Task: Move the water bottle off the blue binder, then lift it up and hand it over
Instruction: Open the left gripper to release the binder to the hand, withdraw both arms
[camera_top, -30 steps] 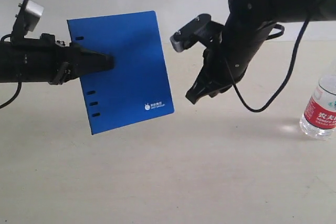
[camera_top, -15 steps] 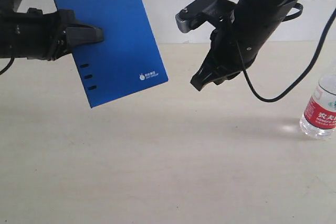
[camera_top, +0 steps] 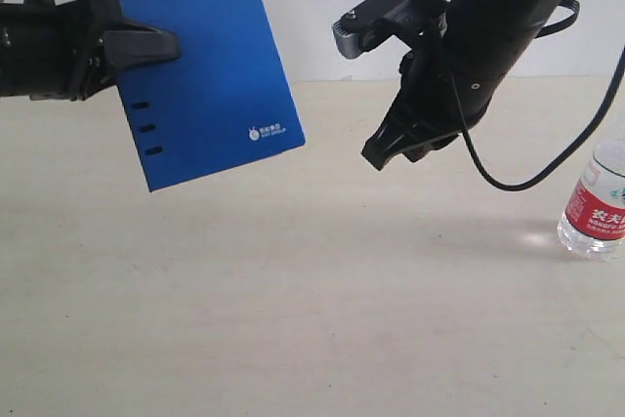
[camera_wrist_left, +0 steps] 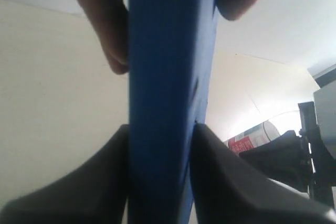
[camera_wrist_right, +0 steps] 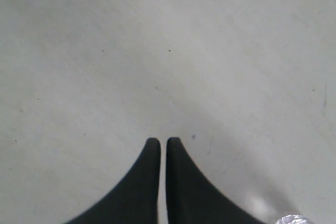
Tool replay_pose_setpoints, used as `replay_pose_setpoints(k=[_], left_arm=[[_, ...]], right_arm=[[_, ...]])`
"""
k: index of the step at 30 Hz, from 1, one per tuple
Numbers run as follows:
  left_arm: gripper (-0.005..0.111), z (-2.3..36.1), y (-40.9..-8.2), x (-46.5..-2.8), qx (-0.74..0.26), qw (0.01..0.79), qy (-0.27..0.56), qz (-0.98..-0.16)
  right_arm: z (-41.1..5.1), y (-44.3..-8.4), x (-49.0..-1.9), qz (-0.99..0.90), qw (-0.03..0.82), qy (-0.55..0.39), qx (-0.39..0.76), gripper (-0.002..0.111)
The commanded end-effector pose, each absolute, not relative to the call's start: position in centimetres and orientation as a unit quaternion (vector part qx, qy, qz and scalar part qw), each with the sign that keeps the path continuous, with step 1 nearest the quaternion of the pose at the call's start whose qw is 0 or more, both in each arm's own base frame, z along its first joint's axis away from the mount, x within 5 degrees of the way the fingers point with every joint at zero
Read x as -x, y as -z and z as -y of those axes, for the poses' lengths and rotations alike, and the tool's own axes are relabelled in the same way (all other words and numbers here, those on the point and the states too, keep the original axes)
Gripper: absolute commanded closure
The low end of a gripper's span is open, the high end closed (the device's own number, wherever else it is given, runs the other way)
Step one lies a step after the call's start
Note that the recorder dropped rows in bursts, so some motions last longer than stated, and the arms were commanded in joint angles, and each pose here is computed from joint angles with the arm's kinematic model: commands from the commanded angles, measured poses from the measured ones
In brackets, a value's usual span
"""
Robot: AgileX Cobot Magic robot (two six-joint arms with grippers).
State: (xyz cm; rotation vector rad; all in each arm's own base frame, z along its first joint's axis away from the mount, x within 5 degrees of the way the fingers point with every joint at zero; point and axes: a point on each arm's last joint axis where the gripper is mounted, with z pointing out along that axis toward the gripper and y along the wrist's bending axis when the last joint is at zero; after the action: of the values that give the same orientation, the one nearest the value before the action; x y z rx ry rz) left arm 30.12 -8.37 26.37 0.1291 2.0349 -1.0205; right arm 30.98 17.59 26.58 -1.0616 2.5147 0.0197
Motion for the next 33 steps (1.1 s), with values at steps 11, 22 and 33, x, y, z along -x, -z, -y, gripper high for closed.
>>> replay_pose_setpoints(k=[11, 22, 33], left_arm=[[0.102, 8.44, -25.17, -28.91, -0.043, 0.401, 0.418, -0.814], [0.102, 8.74, -25.40, -28.66, -0.055, 0.395, 0.437, -0.806], [0.075, 8.64, -25.32, -28.75, -0.051, 0.397, 0.430, -0.809]], right_arm=[[-17.27, -26.96, -30.75, -0.906, 0.197, -0.008, 0.375, 0.109], [-17.23, -26.92, -30.66, -0.907, 0.191, -0.008, 0.375, 0.109], [-17.20, -26.90, -30.62, -0.904, 0.188, -0.006, 0.383, 0.109]])
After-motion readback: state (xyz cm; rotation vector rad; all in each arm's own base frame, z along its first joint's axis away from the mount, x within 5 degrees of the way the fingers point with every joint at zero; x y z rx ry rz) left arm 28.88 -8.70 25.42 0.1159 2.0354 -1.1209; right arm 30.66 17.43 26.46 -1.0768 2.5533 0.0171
